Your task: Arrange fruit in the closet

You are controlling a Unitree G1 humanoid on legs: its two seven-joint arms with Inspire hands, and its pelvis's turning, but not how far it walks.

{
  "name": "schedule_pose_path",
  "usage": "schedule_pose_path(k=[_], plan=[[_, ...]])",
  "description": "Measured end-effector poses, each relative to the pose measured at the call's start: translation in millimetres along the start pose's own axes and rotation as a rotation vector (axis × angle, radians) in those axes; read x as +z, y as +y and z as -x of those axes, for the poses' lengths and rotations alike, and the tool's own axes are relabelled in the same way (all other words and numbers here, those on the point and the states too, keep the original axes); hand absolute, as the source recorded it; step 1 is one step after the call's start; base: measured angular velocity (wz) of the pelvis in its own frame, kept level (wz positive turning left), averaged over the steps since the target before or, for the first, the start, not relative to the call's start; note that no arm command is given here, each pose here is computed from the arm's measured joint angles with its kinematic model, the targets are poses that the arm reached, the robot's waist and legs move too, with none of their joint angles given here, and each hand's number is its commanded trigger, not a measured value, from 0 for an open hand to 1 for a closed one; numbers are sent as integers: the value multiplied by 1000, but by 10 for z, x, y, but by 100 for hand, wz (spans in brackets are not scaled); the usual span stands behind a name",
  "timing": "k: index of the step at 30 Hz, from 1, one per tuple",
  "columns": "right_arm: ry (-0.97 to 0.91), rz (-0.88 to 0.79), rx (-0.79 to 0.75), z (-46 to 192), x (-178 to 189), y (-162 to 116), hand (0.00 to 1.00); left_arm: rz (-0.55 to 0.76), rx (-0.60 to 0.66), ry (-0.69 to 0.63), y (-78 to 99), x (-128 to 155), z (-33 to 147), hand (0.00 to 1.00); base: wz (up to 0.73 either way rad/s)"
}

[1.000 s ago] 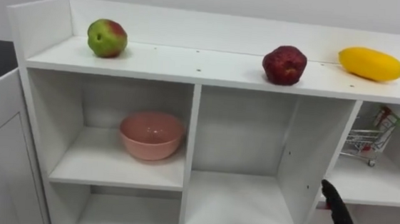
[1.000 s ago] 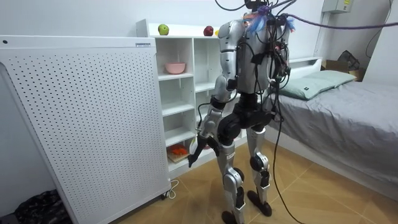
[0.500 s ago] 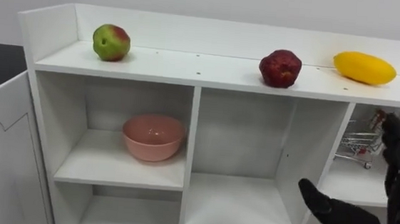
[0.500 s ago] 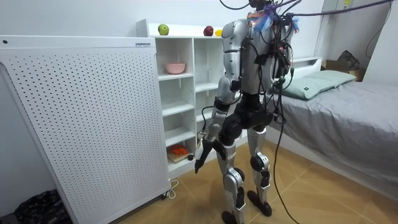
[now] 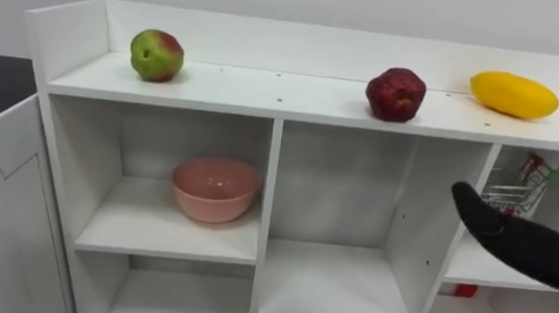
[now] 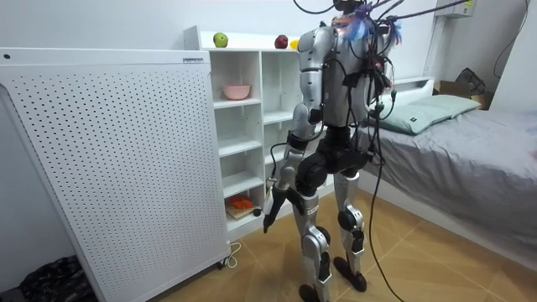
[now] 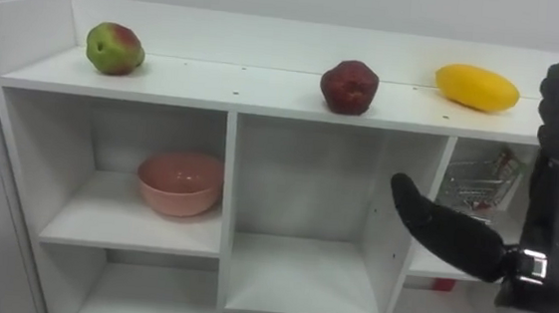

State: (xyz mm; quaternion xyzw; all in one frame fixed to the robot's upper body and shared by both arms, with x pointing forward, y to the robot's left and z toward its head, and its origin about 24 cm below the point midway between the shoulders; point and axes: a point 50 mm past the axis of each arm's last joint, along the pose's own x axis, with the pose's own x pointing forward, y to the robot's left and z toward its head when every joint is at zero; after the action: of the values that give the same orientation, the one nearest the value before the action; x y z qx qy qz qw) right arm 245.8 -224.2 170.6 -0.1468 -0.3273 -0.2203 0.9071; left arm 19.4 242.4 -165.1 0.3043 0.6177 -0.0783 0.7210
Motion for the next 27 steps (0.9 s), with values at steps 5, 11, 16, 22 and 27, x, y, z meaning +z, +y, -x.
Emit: schedule_pose_path(k=[5,11,16,22,27], plan=[[-38,-20,-69,-302,21,-71,0,-24,2,-1,55,-11,-2,0,7],[-36,-97,-106,-427,50,-59,0,-23,5,-1,89,33,-12,0,0],[41,-111,-73,-545,-67,-24,0,-42,5,-12,125,79,-10,0,2],[111,-180,14,-607,-138,13,0,-33,15,-10,177,106,-7,0,9],[269,-272,72,-630,-357,23,0,-32,17,8,161,53,9,0,4]])
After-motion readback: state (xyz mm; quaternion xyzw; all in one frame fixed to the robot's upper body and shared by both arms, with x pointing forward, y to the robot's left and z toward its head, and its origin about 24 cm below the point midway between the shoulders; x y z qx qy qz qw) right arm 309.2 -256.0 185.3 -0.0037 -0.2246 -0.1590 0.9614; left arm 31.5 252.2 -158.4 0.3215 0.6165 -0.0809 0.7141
